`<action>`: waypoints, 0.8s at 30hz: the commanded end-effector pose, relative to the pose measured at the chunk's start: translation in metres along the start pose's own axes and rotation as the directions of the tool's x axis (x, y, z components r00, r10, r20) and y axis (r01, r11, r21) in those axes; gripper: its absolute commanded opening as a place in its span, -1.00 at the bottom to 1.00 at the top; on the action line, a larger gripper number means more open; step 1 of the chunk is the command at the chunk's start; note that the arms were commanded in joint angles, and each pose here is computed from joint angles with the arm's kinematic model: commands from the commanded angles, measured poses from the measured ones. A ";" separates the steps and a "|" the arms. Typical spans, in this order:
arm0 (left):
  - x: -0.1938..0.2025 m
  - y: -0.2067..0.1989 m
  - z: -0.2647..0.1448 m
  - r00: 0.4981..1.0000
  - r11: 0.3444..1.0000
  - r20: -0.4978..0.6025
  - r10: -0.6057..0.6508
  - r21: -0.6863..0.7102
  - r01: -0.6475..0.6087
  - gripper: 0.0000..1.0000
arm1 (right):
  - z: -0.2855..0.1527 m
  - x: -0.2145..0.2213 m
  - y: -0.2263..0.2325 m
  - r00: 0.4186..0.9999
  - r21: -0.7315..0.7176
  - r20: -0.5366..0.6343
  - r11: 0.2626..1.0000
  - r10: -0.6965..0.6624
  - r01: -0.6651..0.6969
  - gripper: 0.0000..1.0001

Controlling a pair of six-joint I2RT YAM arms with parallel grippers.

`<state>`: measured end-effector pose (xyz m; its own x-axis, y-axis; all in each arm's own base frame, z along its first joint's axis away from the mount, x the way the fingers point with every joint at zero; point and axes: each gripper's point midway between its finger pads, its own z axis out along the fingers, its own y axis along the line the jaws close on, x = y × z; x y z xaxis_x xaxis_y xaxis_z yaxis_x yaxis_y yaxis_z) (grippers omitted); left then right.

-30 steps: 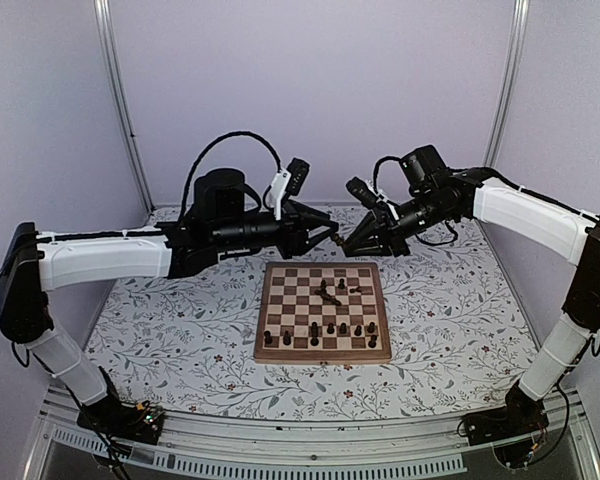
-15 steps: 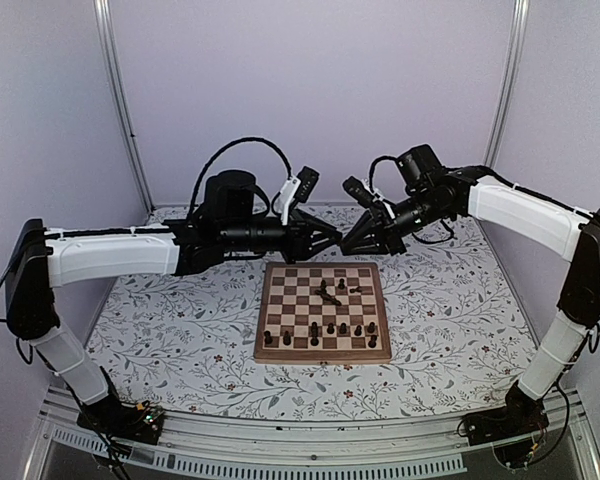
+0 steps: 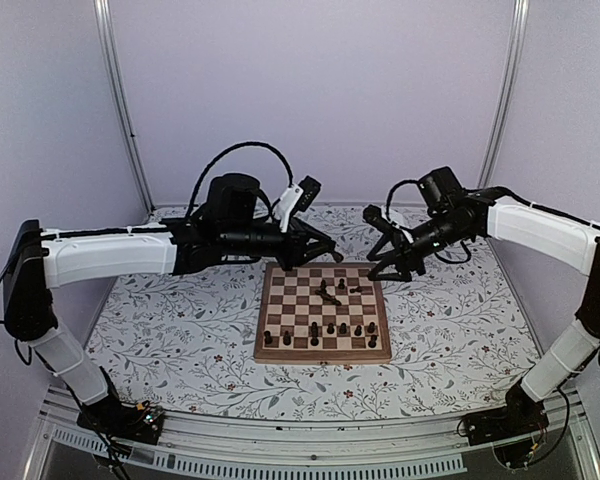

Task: Set up the chess pieces on the board
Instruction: Place the chess piece on the chessboard.

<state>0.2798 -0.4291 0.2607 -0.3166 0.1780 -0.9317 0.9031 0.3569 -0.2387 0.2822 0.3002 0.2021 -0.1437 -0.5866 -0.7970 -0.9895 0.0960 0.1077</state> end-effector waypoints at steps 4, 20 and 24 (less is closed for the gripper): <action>0.043 -0.015 -0.013 0.973 0.988 -0.188 0.134 -0.055 -0.147 -0.75 | -0.073 0.038 -0.063 0.999 0.474 0.030 0.880 -0.028 0.011 0.24; 0.139 -0.041 0.018 0.823 0.930 -0.458 0.335 0.021 -0.367 -0.77 | -0.072 0.073 -0.082 0.999 0.528 0.011 0.849 0.033 -0.034 0.27; 0.151 -0.042 0.024 0.798 0.919 -0.484 0.358 0.031 -0.393 -0.76 | -0.071 0.073 -0.081 0.999 0.524 0.010 0.851 0.033 -0.033 0.27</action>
<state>0.2045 -0.4371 0.1333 -0.1189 0.6743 -0.7288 0.9627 0.2581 0.0818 0.3491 0.1928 0.1822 -0.1687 -0.5766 -0.7994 -0.8326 0.5175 -0.1976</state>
